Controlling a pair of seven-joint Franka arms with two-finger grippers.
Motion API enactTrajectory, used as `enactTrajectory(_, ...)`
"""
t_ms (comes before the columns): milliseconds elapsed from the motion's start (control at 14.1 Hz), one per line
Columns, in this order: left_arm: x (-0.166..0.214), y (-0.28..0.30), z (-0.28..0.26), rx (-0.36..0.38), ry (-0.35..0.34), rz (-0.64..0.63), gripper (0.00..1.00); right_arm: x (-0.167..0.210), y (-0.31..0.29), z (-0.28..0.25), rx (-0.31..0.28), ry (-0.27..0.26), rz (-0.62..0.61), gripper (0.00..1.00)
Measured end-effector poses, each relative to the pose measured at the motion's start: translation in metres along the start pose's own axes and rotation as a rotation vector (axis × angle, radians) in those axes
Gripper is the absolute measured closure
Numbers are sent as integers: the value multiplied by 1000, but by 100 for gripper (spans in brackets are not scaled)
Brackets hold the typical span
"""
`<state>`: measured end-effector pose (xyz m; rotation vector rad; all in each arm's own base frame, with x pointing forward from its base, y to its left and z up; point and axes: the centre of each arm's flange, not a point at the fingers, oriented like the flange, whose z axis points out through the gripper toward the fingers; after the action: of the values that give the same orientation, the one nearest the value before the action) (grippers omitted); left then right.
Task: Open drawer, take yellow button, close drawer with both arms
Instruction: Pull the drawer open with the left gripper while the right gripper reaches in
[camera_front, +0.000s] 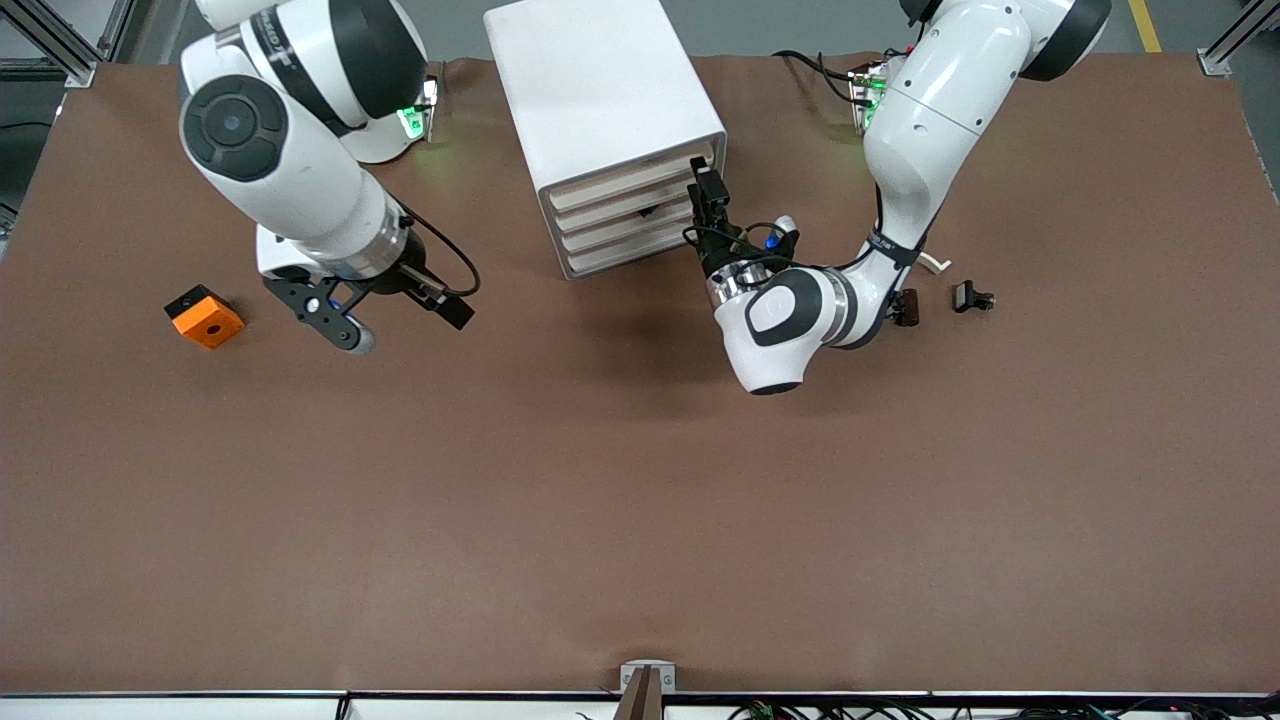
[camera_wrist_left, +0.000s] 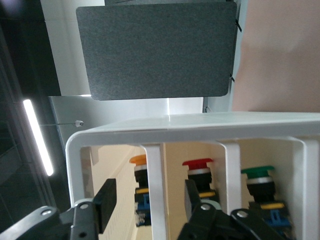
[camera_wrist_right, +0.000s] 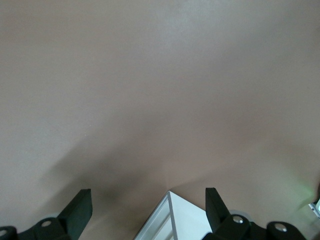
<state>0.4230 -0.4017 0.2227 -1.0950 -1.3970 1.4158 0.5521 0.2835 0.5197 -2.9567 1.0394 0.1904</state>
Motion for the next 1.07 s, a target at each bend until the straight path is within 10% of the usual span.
enactTrajectory(497,1,-2,16,9,26,-10,72,-16,-24,15,-13,1,17,0)
enactTrajectory(1065,1,1,20,3,35,-20,85,-48,-37,10,-4,10,43,0)
